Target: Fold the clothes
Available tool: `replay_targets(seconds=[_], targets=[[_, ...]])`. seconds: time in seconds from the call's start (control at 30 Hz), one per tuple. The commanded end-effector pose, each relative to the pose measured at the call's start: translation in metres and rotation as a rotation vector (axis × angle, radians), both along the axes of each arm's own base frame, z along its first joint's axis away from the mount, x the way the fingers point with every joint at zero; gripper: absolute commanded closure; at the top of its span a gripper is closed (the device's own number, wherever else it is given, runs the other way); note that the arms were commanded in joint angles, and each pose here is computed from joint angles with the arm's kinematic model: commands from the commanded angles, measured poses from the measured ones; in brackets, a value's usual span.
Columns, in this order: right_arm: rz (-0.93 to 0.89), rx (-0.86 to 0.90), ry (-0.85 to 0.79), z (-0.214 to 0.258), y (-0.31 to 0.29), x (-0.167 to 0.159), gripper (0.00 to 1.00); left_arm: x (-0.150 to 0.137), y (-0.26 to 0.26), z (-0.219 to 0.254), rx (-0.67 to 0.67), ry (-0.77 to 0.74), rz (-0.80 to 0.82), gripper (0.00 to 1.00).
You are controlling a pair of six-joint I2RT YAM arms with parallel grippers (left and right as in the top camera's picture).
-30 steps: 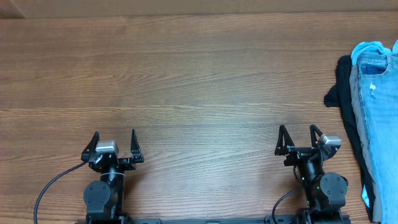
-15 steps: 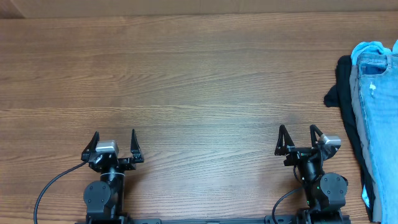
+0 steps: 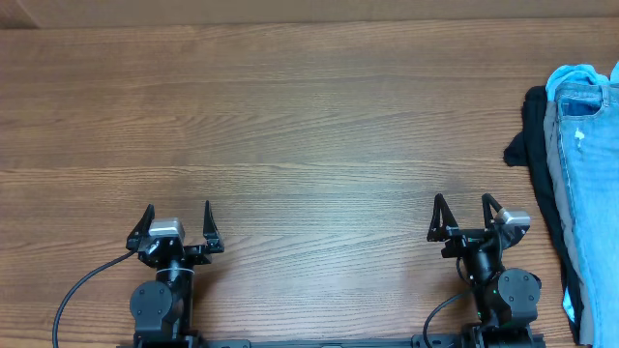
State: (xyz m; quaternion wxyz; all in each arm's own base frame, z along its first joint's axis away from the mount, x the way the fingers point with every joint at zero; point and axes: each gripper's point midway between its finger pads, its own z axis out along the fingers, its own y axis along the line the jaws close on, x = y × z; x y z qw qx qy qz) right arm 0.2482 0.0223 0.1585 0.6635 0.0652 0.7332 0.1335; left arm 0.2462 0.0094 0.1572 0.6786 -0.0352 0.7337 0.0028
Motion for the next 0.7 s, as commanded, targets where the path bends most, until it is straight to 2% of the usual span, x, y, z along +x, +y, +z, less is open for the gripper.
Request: replay_targets(seconds=[0.0,0.53,0.67], targets=[[-0.016,-0.003,0.004,-0.003,-0.003,0.001,0.0,0.0,0.0,0.0,0.026,-0.005,0.001,0.0],[-0.06,-0.006,-0.009,0.0,-0.011,0.002,0.0,0.0,0.0,0.0,0.026,-0.005,0.001,0.0],[0.002,0.005,-0.03,0.005,0.0,0.001,0.0,0.0,0.0,0.0,0.026,-0.005,0.001,0.0]])
